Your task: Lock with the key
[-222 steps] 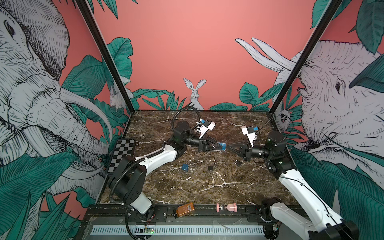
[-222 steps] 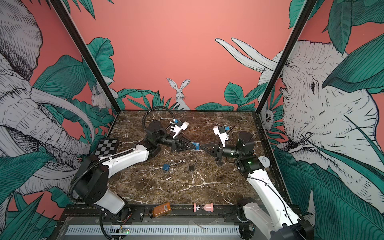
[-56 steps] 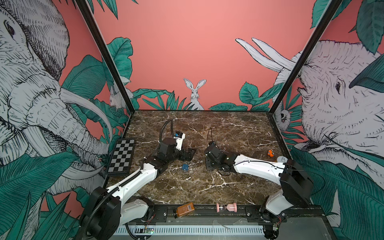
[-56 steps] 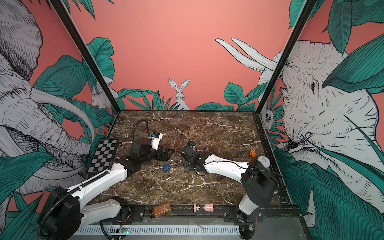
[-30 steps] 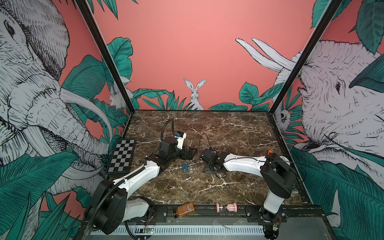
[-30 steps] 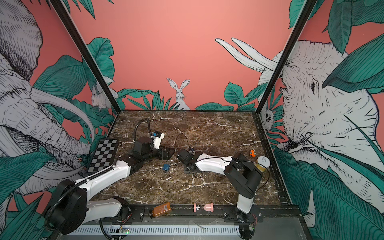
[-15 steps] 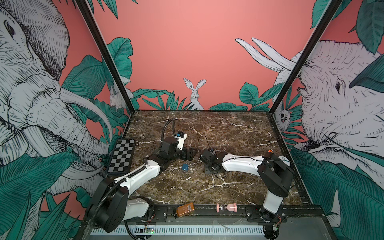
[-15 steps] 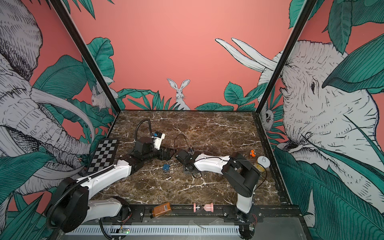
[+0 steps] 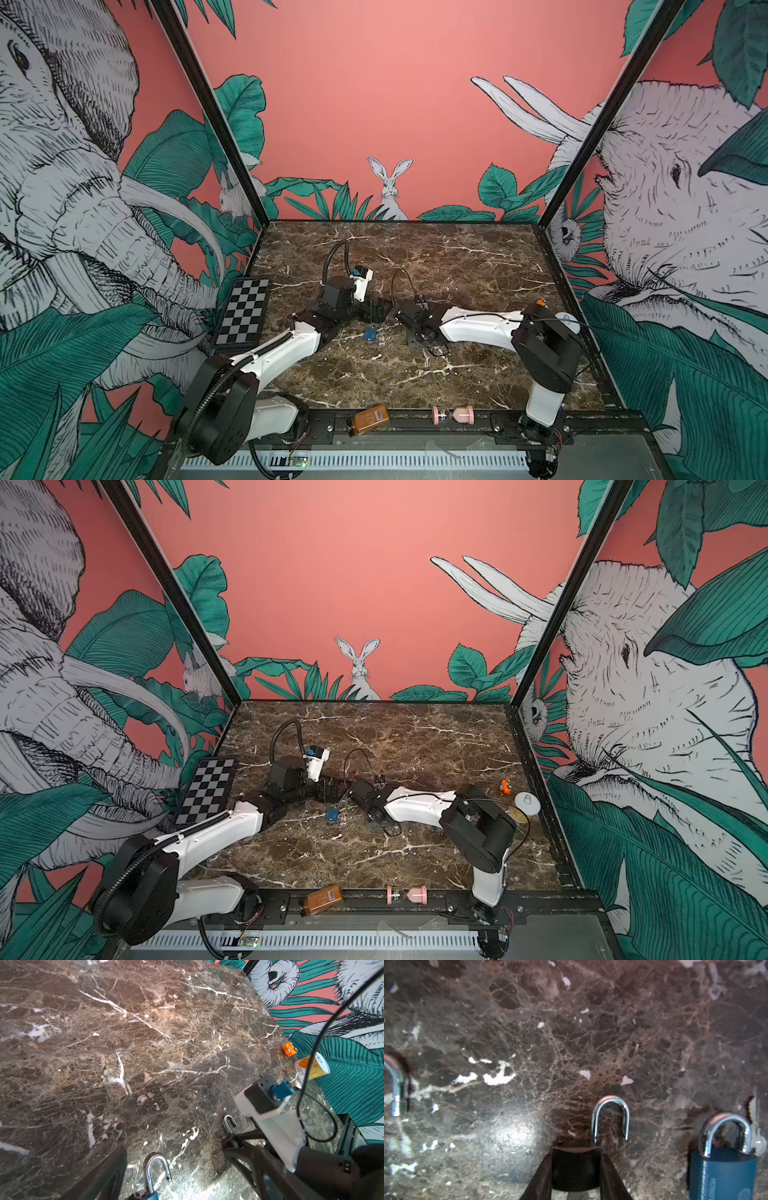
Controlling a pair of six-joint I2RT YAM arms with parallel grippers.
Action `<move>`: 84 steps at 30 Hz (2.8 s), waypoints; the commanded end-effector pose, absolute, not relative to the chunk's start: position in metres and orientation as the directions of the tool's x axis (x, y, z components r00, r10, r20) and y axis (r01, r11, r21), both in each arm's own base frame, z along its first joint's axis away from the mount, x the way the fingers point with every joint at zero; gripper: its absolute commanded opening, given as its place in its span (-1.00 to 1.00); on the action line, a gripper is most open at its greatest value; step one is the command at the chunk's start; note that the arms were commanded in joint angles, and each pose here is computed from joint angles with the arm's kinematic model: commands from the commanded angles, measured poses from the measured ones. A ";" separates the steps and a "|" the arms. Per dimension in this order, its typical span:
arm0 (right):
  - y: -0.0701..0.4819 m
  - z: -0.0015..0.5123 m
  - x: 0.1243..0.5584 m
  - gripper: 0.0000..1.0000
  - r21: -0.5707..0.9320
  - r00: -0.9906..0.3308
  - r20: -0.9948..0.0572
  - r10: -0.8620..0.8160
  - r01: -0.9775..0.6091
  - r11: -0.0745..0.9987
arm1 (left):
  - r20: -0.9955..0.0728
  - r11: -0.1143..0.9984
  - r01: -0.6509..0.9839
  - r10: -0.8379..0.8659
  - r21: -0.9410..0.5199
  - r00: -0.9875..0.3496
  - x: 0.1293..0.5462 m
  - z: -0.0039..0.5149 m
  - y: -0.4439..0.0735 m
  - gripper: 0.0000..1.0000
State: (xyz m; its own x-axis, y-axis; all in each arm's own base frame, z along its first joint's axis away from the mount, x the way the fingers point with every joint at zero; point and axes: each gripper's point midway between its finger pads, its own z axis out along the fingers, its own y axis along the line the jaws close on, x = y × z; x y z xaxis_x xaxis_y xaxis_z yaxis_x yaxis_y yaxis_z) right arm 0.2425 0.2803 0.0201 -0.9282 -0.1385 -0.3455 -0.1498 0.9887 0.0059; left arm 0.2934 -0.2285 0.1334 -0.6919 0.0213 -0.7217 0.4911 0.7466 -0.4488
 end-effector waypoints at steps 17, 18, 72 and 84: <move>0.289 0.078 0.244 -0.58 0.001 -0.638 -0.640 -0.429 -0.558 0.830 | -0.634 0.655 0.469 -0.020 -0.592 -0.773 0.282 0.133 -0.244 0.73; 0.288 0.083 0.243 -0.58 -0.007 -0.617 -0.656 -0.435 -0.571 0.821 | -0.628 0.648 0.466 -0.024 -0.602 -0.778 0.282 0.133 -0.246 0.72; 0.304 0.149 0.258 -0.04 0.275 -0.641 -0.730 -0.237 -0.593 0.757 | -0.478 0.354 0.405 -0.145 -0.843 -0.866 0.285 0.160 -0.331 -1.00; 0.256 0.264 0.272 0.21 0.318 -0.341 -0.935 0.096 -0.690 0.650 | -0.081 -0.084 0.162 -0.594 -0.983 -0.800 0.313 0.280 -0.290 -1.00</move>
State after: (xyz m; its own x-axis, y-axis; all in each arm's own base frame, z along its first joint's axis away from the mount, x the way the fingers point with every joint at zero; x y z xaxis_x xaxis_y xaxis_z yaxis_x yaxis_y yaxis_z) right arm 0.2694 0.2581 0.2201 -0.5157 0.0381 -0.8559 -0.6186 0.6747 0.4027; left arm 0.3074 -0.3064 0.2202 -0.8332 -0.4965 -0.2436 0.1936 0.1508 -0.9694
